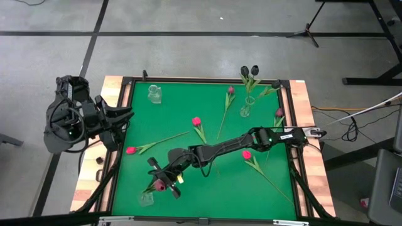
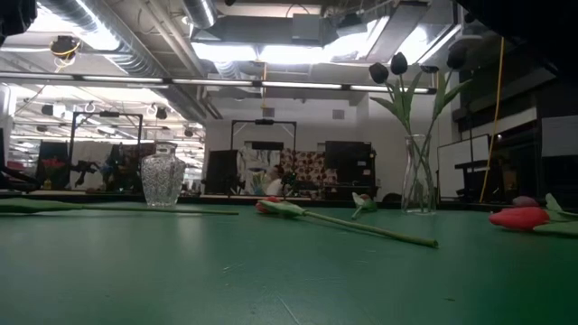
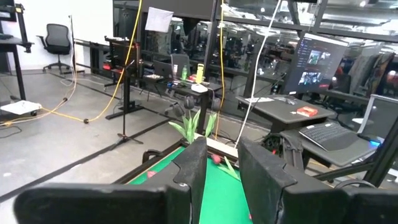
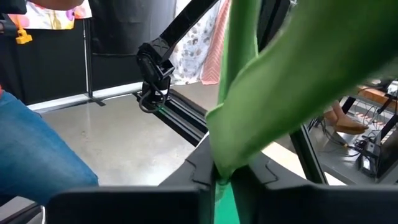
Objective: Sort flowers into vase by color
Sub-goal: Put the bottom dark red flower into the bottom transparent vase, then put the left dark red flower into the bottom transparent vase
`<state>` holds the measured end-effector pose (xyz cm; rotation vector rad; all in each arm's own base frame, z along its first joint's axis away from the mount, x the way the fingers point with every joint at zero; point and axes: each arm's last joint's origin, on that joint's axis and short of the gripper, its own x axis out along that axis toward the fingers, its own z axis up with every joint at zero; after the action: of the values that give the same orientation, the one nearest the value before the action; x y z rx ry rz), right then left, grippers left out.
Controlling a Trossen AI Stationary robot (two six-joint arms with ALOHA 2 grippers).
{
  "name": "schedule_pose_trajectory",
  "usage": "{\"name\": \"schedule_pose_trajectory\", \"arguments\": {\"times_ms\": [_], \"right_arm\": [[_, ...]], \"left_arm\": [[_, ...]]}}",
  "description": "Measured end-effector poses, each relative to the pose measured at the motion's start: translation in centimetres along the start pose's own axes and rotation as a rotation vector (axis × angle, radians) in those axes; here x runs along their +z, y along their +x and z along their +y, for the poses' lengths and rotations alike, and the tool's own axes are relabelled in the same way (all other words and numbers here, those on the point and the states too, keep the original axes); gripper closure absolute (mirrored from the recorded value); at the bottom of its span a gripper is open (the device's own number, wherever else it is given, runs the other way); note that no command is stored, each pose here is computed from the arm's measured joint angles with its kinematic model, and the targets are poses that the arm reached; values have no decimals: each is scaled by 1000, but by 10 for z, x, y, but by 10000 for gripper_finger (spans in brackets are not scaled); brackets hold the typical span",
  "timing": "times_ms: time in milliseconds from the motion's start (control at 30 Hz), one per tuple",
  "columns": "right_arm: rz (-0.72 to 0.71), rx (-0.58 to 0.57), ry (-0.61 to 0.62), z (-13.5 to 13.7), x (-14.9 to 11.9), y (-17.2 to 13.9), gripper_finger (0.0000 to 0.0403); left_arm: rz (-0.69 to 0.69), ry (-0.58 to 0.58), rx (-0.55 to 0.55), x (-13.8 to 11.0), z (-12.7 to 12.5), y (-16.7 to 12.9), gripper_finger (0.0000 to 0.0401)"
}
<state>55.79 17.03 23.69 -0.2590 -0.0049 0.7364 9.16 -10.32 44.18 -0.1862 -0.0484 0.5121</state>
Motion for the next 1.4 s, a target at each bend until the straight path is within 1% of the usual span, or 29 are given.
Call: {"name": "schedule_pose_trajectory", "arguments": {"times_ms": [100,400,500,600,700,833,1000,1200,1400], "right_arm": [[13,4,18,0,-1,0,319],[58,-29,64,0,-5,0,186],[88,-21,78,1,-7,-1,156],[163,0,79,3,-8,-4,134],[251,3,65,4,-2,-12,120],[383,-7,65,1,3,-25,114],[494,-36,82,-13,16,-51,114],[651,-118,98,-33,28,-86,113],[869,-229,150,-50,39,-132,113]], "left_arm": [[0,-2,0,0,0,0,312],[0,-2,0,0,0,0,312],[0,-2,0,0,0,0,312],[0,-3,0,0,0,0,312],[0,-6,0,0,0,0,312],[5,-3,-8,0,0,0,312],[6,1,-8,-1,0,0,312],[7,10,-10,-1,0,0,312],[7,15,-10,-2,0,0,312]]}}
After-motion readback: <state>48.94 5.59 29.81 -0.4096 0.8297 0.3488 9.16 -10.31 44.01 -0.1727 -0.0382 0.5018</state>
